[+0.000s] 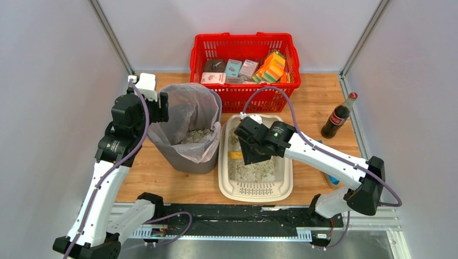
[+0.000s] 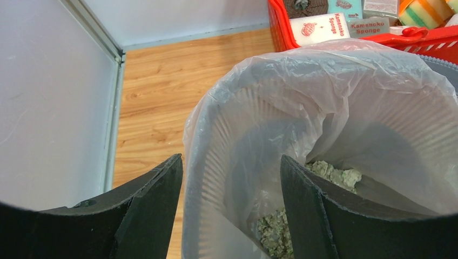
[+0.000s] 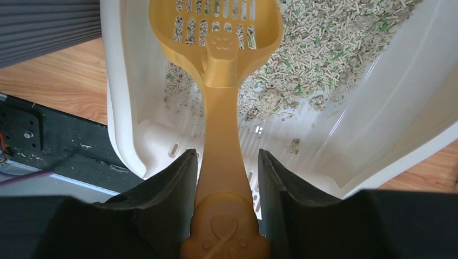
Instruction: Clean the litter box
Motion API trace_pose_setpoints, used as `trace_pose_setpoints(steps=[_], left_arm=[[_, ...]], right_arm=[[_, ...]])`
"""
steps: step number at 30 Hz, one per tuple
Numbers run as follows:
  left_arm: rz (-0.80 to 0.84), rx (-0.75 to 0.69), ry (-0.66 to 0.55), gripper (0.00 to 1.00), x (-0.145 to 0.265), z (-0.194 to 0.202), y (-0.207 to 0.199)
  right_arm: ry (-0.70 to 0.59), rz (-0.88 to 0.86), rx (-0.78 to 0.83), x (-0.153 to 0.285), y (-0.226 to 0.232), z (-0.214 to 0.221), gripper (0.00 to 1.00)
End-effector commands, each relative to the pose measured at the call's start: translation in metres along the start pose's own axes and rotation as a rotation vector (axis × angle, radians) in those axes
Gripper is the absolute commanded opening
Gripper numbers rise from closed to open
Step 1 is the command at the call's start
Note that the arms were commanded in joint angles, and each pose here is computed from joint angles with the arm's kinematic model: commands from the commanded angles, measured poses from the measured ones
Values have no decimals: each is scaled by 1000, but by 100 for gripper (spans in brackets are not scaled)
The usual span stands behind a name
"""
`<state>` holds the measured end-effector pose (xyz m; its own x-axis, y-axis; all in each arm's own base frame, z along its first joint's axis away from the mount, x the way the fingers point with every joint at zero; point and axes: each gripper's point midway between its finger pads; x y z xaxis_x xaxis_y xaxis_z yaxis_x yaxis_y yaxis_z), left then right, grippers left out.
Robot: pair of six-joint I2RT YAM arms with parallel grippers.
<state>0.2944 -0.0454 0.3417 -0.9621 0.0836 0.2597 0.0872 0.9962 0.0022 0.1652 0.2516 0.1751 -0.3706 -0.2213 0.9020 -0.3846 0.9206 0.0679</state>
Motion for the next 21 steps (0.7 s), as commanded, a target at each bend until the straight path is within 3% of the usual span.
trace_pose_setpoints(steps=[1, 8, 17, 21], left_arm=[[18, -4, -40, 74, 1, -11, -3], [16, -8, -29, 75, -1, -8, -3], [14, -12, -14, 75, -4, -5, -3], [10, -13, -8, 75, -6, -4, -3]], right_arm=[[-42, 15, -57, 5, 3, -14, 0], [47, 137, -28, -29, -7, -1, 0], [-24, 145, 11, -53, 4, -27, 0], [9, 184, 7, -70, -1, -26, 0]])
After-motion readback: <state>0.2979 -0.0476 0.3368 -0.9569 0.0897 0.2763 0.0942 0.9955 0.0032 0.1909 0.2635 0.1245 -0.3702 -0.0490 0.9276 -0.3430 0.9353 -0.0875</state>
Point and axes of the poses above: each gripper's point midway between its finger pads, its own x axis back along the fingers, its own y axis along the line the jaws close on, z = x × y, and after that the axes turned 6 degrees about x, right-handed
